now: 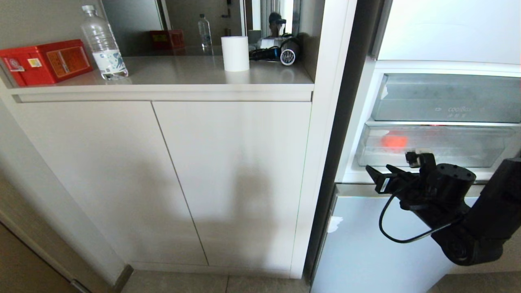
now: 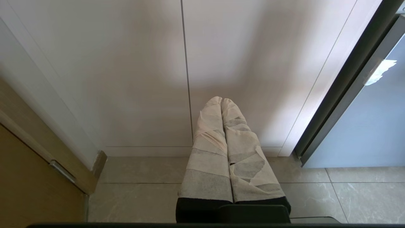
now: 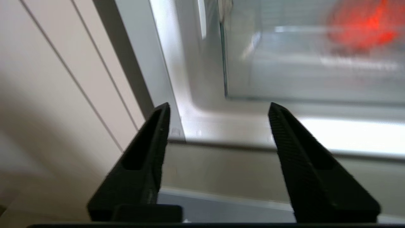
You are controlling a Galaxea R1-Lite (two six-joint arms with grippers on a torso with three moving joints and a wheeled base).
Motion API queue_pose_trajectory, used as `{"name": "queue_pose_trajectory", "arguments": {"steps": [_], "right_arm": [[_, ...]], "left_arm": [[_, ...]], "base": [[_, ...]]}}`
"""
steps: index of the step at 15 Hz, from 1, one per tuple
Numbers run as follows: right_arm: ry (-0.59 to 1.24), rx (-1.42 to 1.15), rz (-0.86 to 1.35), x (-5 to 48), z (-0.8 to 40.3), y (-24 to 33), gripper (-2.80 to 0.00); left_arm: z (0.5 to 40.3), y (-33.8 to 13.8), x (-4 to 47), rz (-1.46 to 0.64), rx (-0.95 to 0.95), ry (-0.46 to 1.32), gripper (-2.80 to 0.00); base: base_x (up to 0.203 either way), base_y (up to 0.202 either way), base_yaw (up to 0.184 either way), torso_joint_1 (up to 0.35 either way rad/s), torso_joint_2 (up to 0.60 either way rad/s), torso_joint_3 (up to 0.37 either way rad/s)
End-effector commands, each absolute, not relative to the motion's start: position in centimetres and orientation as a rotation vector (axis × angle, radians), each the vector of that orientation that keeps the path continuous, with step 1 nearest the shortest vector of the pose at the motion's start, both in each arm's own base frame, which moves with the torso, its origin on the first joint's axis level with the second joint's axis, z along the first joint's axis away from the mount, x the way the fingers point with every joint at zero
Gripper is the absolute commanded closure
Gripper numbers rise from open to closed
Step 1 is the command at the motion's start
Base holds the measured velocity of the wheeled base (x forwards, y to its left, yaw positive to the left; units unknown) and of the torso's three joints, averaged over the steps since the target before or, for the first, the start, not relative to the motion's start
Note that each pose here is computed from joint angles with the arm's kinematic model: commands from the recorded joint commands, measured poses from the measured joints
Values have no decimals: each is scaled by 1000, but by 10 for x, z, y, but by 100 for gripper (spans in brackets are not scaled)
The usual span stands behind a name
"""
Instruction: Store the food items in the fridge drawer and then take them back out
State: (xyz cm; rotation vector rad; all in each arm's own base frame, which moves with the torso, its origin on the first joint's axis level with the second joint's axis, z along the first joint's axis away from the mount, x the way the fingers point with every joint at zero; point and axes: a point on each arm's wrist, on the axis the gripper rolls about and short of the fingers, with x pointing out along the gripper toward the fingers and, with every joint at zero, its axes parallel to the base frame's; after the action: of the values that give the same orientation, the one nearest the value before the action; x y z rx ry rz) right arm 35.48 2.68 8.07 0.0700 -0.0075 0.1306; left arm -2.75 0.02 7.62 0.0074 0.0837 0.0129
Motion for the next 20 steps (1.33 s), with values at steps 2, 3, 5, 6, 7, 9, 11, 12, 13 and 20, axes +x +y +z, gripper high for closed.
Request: {"name": "queue_pose_trajectory", "arguments": {"steps": [2,3,5,6,7,9,11,12,13,20], "right_arm": [[-62,38,130,374,81,27,-280],[-76,31,130,377,83,28,-280],[-115,24,119,386,89,26,-280],[-136,20,114,392,91,25,-280],[-156,12,109,398,92,25,-280],[-181,7,105,404,96,25,-280],[-215,7,94,412,100,23,-280],[-216,7,83,415,99,22,-280],[-212,7,81,416,99,22,-280],[-230,8,56,428,106,12,-280]], "left_arm": [[76,0,-27,13,8,86,0],[76,0,-27,14,7,86,0],[76,0,-27,13,8,87,0],[76,0,-27,13,8,86,0],[76,0,-27,13,8,86,0],[76,0,-27,13,8,86,0],[76,0,-27,13,8,86,0],[76,0,-27,13,8,86,0],[76,0,-27,14,7,86,0],[76,0,-27,14,6,86,0]], "base": [[0,0,0,0,0,0],[0,0,0,0,0,0],[0,0,0,0,0,0],[0,0,0,0,0,0],[0,0,0,0,0,0],[0,0,0,0,0,0],[0,0,0,0,0,0],[0,0,0,0,0,0],[0,0,0,0,0,0],[0,0,0,0,0,0]]}}
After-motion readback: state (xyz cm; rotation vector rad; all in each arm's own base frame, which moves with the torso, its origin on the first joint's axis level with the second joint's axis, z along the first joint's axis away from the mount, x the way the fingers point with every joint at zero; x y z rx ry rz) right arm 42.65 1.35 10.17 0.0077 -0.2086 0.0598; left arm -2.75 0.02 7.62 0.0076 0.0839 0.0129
